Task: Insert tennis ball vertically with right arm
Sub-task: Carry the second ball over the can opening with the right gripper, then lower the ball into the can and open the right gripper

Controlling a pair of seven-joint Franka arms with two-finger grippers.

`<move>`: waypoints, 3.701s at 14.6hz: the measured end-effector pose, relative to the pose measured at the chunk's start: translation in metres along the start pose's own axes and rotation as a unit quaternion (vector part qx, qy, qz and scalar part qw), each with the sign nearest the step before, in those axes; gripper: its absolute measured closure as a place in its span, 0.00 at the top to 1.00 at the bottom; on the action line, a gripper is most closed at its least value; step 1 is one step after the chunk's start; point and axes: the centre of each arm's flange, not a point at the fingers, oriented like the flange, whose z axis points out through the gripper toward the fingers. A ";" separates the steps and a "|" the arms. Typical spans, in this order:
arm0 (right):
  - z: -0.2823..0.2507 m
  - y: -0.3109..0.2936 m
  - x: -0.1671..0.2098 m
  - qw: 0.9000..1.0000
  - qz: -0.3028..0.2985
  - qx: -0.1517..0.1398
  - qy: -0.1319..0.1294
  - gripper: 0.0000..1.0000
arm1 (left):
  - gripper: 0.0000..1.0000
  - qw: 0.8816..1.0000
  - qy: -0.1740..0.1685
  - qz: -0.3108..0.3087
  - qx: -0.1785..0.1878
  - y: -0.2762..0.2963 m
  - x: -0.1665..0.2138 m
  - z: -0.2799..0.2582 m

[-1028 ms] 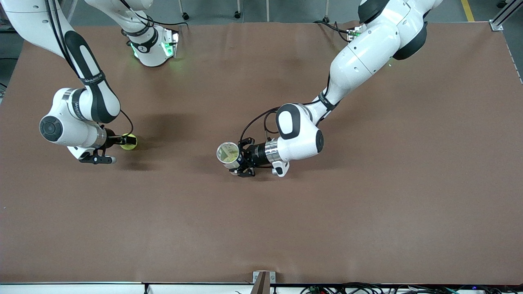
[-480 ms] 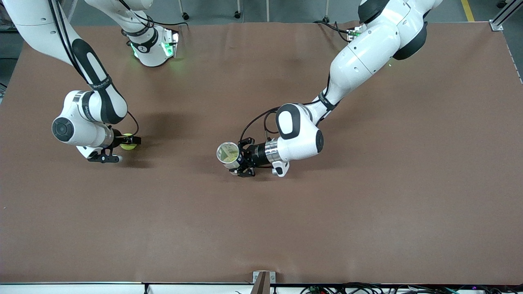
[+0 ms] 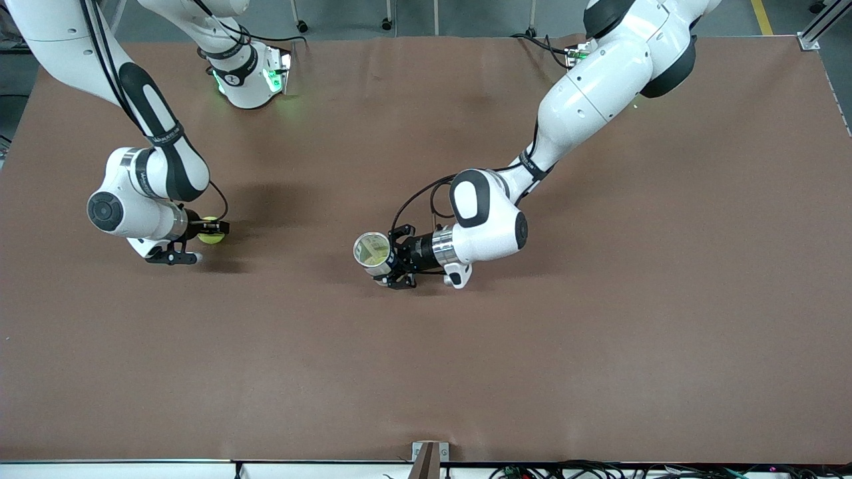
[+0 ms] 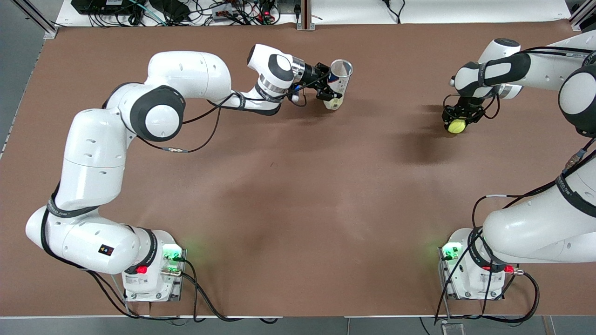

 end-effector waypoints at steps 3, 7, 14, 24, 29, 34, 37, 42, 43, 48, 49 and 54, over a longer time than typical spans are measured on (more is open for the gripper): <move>-0.063 -0.044 0.002 0.999 -0.027 -0.010 -0.022 0.66 | 0.74 1.000 0.000 0.000 0.000 0.000 0.000 0.000; -0.201 -0.133 -0.007 0.999 -0.013 -0.029 -0.008 0.66 | 0.74 1.000 -0.002 0.000 -0.001 0.000 -0.003 0.000; -0.289 -0.286 -0.011 0.994 0.079 0.032 0.068 0.66 | 0.74 1.000 -0.003 0.000 -0.001 0.000 -0.004 0.000; -0.239 -0.412 0.011 0.979 0.164 0.073 0.094 0.66 | 0.74 1.000 -0.003 0.001 -0.002 0.001 -0.005 -0.001; -0.232 -0.422 0.007 0.980 0.163 0.070 0.090 0.66 | 0.74 1.000 -0.003 0.001 -0.002 0.001 -0.004 -0.001; -0.214 -0.436 0.006 0.982 0.156 0.064 0.086 0.66 | 0.74 1.000 -0.002 0.000 -0.004 0.003 -0.003 -0.003; -0.214 -0.435 0.007 0.982 0.157 0.064 0.086 0.66 | 0.74 1.000 -0.002 -0.001 -0.005 0.005 -0.002 -0.004; -0.215 -0.435 0.009 0.981 0.157 0.069 0.092 0.68 | 0.74 1.000 -0.002 -0.001 -0.005 0.005 -0.002 -0.004; -0.215 -0.436 0.009 0.980 0.158 0.071 0.094 0.75 | 0.74 1.000 -0.002 -0.001 -0.005 0.005 -0.002 -0.004; -0.217 -0.436 0.010 0.980 0.157 0.074 0.097 1.00 | 0.74 1.000 -0.002 -0.001 -0.004 0.004 -0.002 -0.004; -0.218 -0.436 0.010 0.980 0.157 0.074 0.098 1.00 | 0.74 1.000 -0.002 -0.001 -0.004 0.004 -0.002 -0.004; -0.270 -0.400 -0.006 0.981 0.172 0.048 0.071 1.00 | 0.74 1.000 -0.002 -0.001 -0.004 0.004 -0.002 -0.004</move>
